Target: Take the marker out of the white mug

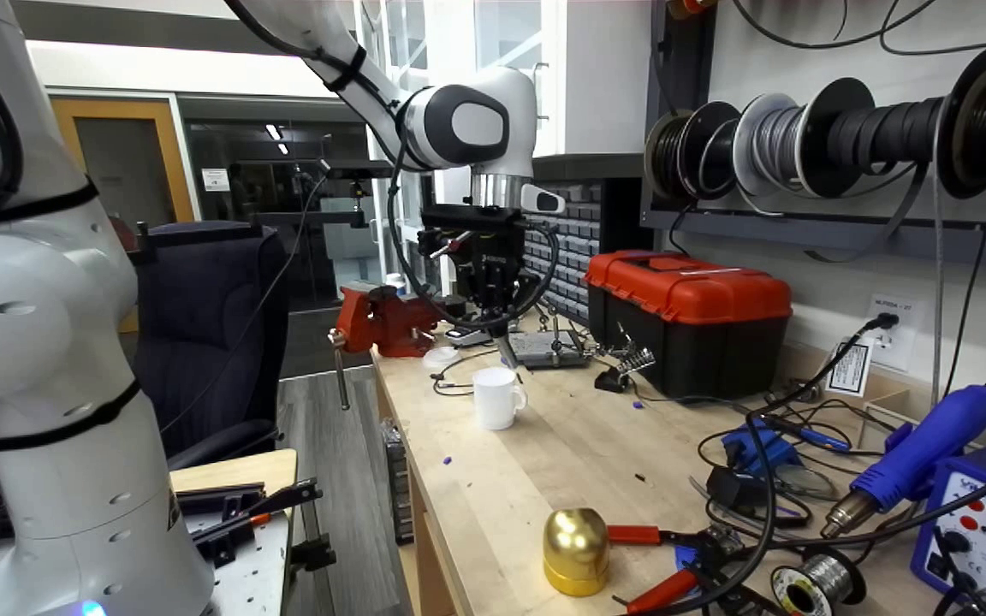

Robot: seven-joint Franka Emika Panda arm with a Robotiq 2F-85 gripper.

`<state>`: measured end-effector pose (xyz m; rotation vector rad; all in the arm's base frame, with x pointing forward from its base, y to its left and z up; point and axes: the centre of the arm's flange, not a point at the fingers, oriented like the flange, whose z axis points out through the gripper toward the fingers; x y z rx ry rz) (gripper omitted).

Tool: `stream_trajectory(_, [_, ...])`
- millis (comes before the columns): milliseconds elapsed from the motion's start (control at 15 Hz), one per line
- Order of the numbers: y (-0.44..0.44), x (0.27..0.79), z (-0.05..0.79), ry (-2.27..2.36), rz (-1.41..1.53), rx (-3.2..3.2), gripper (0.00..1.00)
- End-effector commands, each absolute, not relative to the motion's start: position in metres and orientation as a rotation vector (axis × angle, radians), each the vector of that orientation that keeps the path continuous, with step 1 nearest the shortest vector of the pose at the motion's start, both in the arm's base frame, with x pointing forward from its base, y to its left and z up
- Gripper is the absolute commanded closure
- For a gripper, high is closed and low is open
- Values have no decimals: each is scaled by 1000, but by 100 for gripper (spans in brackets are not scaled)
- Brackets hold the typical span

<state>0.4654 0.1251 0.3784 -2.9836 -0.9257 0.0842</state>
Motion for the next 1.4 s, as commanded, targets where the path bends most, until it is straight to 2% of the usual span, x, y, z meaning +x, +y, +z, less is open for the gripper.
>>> stream_trajectory(0, [108,475,408,-861,11,-3051,94])
stream_trajectory(667, [50,510,385,-699,-247,-3104,94])
stream_trajectory(1333, [31,526,286,-574,-333,-3089,94])
